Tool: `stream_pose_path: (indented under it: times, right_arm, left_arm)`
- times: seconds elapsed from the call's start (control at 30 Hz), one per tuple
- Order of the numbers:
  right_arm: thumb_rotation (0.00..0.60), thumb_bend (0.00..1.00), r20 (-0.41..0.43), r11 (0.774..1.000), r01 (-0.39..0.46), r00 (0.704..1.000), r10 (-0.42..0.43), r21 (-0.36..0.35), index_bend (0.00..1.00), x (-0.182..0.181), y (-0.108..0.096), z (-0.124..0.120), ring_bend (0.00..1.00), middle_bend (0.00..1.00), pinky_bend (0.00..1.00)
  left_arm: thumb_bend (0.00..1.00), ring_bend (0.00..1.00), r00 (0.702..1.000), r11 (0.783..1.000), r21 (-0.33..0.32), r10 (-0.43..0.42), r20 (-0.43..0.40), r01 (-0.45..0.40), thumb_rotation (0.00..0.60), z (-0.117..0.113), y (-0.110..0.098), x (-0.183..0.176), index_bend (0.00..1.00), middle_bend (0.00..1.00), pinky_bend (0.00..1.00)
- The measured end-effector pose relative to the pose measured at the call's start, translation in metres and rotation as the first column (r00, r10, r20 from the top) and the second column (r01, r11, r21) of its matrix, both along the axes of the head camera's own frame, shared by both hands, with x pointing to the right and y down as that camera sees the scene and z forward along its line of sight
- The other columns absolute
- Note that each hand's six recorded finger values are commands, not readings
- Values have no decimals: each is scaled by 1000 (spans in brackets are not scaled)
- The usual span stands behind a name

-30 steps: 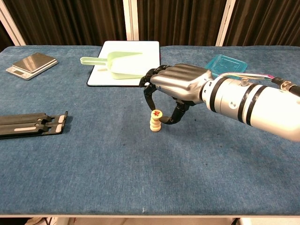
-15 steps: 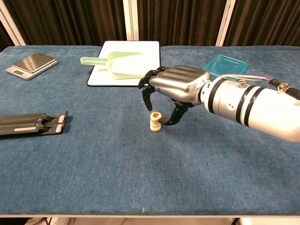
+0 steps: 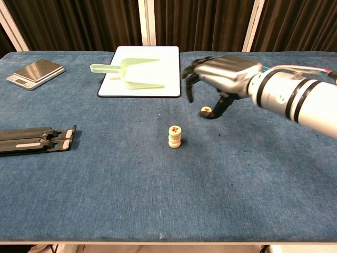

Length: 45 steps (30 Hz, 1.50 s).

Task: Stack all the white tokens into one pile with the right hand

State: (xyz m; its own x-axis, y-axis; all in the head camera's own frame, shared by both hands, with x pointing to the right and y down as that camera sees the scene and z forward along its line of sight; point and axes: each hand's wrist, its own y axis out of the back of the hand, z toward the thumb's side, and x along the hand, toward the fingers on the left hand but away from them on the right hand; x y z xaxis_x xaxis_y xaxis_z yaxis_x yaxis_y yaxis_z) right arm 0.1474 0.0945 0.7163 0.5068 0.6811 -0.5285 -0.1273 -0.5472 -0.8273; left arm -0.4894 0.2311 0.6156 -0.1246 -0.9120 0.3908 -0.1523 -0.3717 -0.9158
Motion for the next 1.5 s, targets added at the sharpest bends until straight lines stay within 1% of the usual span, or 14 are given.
stream_pose_path:
  times: [0.17, 0.27, 0.47, 0.8, 1.27, 1.4, 1.5]
  right_arm:
    - [600, 463, -59, 998, -59, 997, 58, -14, 466, 21, -11, 15, 84, 184, 82]
    - [600, 463, -76, 997, -72, 995, 70, -27, 462, 24, -12, 24, 83, 184, 82]
    - [600, 463, -94, 996, -77, 993, 73, -45, 458, 19, -15, 38, 84, 184, 82]
    - [600, 464, -113, 995, -78, 991, 71, -57, 471, 11, -20, 51, 83, 184, 82]
    - [600, 465, -107, 995, -81, 992, 74, -63, 567, 10, -21, 54, 84, 184, 82]
    - [600, 466, -83, 996, -70, 994, 65, -54, 569, 8, -20, 46, 84, 184, 81]
    - [600, 466, -51, 998, -52, 997, 50, -41, 568, 3, -18, 33, 84, 184, 81]
  left_arm:
    - [85, 73, 1000, 1000, 0, 6, 2, -6, 600, -1, -1, 2, 173, 136, 0]
    - [85, 73, 1000, 1000, 1, 8, 6, -8, 600, -2, -2, 3, 173, 137, 0]
    - [85, 73, 1000, 1000, 0, 5, 14, -5, 600, -4, -2, 2, 173, 136, 0]
    - [85, 73, 1000, 1000, -8, 1, 18, -1, 600, -4, -1, 1, 173, 136, 0]
    - [85, 73, 1000, 1000, -15, 4, 21, -3, 600, -2, -2, 1, 173, 136, 0]
    - [85, 73, 1000, 1000, -13, 3, 19, -3, 600, -2, -4, 1, 173, 136, 0]
    - [85, 73, 1000, 1000, -12, 6, 19, -6, 600, -2, -5, 2, 173, 136, 0]
